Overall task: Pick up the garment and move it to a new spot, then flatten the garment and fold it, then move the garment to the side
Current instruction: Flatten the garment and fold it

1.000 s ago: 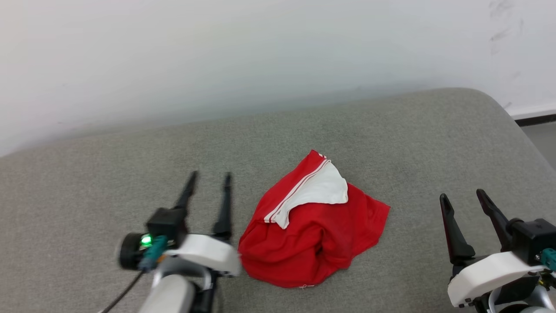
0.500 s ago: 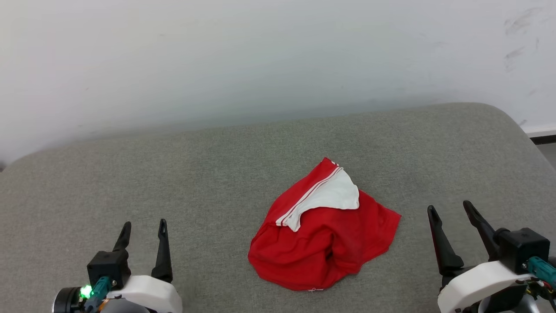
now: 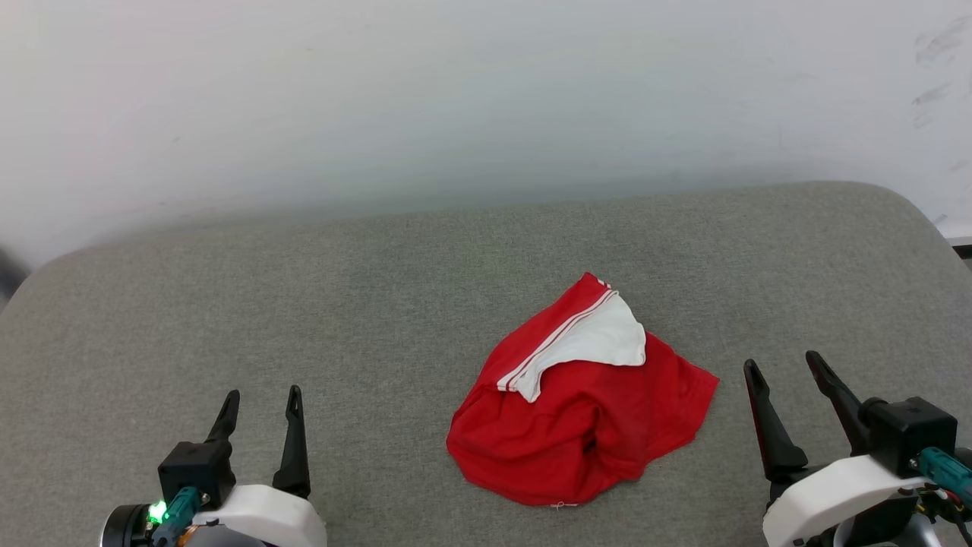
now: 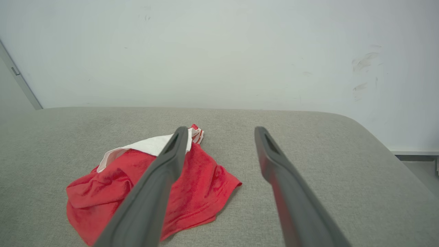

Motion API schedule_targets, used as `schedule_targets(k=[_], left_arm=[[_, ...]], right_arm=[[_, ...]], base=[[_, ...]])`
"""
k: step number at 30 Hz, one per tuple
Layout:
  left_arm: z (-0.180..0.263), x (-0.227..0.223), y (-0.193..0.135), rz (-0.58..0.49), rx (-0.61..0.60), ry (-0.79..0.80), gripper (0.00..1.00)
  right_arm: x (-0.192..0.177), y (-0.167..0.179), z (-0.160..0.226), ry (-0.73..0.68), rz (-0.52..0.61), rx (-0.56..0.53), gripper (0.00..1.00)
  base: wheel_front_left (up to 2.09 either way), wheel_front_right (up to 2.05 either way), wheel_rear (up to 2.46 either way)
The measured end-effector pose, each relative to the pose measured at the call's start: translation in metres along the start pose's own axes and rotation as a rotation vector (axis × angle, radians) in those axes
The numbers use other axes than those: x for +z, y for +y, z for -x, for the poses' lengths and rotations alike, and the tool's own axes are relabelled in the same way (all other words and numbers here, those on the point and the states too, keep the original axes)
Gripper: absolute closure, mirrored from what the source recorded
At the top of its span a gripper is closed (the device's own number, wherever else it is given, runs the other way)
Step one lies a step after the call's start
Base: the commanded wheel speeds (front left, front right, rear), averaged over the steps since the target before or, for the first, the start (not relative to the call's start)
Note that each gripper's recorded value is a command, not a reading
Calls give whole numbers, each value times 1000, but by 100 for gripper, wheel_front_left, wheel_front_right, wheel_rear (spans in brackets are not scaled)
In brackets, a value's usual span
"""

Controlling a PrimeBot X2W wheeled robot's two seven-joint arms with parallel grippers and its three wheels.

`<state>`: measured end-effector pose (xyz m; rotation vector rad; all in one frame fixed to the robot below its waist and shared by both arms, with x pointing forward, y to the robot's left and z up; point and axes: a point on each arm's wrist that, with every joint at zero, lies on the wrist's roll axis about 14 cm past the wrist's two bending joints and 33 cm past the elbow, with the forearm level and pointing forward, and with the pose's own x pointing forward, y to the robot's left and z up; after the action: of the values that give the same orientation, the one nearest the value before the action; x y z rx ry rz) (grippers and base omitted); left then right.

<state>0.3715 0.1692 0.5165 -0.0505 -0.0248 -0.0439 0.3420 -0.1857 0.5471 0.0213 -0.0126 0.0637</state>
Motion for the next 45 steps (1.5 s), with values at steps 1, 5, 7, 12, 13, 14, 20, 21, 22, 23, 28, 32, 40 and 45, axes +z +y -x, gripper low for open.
schedule_targets(k=[1,5,7,12,13,14,20,21,22,23,28,32,40,45], left_arm=[[0,0,0,0,1,0,0],[-2,3,0,1,1,-8,0],[-4,6,-2,2,-5,-17,0],[-22,22,-24,13,-86,-43,0],[-28,27,-32,15,-114,-50,0],[-34,33,-40,20,-141,-58,0],[-74,51,-101,11,-350,-28,0],[-79,47,-109,-2,-382,-1,0],[-84,44,-118,-12,-413,28,0],[-88,39,-127,-17,-445,64,0],[-92,3,-170,-71,-600,261,0],[-77,-36,-198,-102,-712,438,0],[-44,-84,-223,-144,-851,690,30],[-49,-87,-220,-133,-854,701,100]], right_arm=[[0,0,0,1,0,1,0],[-2,1,-1,4,-2,4,0],[-3,2,-2,8,-3,6,0],[-8,2,-7,24,-4,11,0],[-9,2,-8,28,-2,12,0],[-10,2,-10,32,0,14,0],[-12,3,-26,45,14,29,0],[-14,4,-28,49,10,33,0],[-15,4,-30,52,6,35,0],[-17,4,-31,55,4,33,0],[-28,-6,-31,84,-15,4,0],[-39,-16,-26,109,-25,-29,0],[-49,-27,-25,128,-34,-64,0],[-55,-29,-26,145,-38,-67,0]], base=[[0,0,0],[0,0,0],[0,0,0],[0,0,0],[0,0,0],[0,0,0],[0,0,0],[0,0,0],[0,0,0],[0,0,0],[0,0,0],[0,0,0],[0,0,0],[0,0,0]])
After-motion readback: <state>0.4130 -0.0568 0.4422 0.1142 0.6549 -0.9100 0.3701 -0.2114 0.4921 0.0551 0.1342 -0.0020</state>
